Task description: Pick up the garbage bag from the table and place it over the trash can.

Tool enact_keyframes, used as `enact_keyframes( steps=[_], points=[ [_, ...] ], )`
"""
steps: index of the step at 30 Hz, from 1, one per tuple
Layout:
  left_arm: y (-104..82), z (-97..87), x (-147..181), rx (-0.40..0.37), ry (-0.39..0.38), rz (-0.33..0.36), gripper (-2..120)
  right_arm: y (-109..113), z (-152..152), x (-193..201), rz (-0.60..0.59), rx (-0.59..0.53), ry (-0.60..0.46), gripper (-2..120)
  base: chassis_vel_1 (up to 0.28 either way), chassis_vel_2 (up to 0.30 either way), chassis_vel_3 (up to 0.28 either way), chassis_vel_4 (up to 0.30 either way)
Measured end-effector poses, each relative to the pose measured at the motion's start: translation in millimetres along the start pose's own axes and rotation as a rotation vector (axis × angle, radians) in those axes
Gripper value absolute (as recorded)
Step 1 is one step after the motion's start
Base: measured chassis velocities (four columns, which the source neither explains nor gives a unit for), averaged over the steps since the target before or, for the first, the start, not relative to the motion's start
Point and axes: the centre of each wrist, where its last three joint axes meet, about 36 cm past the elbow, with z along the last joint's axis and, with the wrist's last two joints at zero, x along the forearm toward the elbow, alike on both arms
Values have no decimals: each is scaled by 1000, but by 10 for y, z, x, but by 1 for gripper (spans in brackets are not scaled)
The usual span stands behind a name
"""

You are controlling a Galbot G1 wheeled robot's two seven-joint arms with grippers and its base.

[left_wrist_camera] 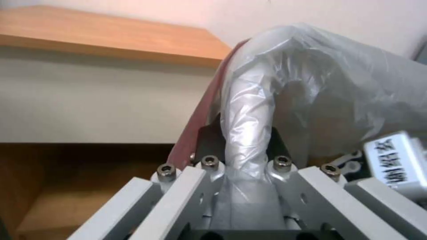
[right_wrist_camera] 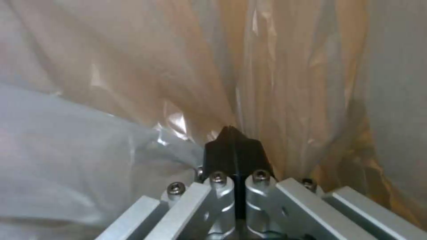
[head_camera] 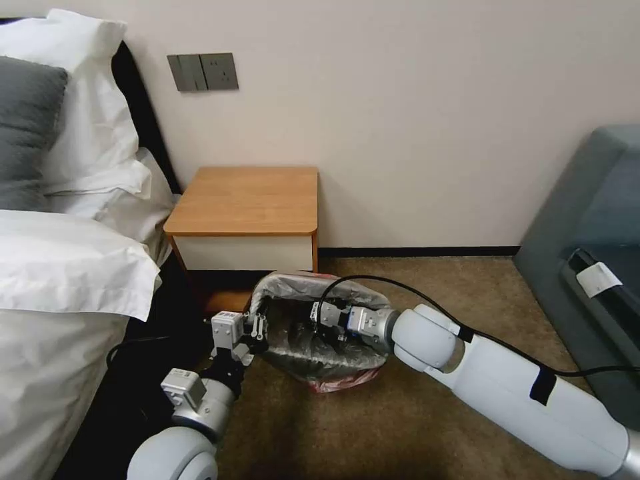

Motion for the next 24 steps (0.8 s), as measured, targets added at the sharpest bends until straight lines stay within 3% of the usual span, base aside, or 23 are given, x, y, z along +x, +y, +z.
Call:
enact_keyframes(
  steps=[24],
  points=[
    [-62, -12, 4, 8, -5, 28, 5, 94, -159, -173, 18, -9, 175, 0, 0, 0, 0, 0]
  ],
)
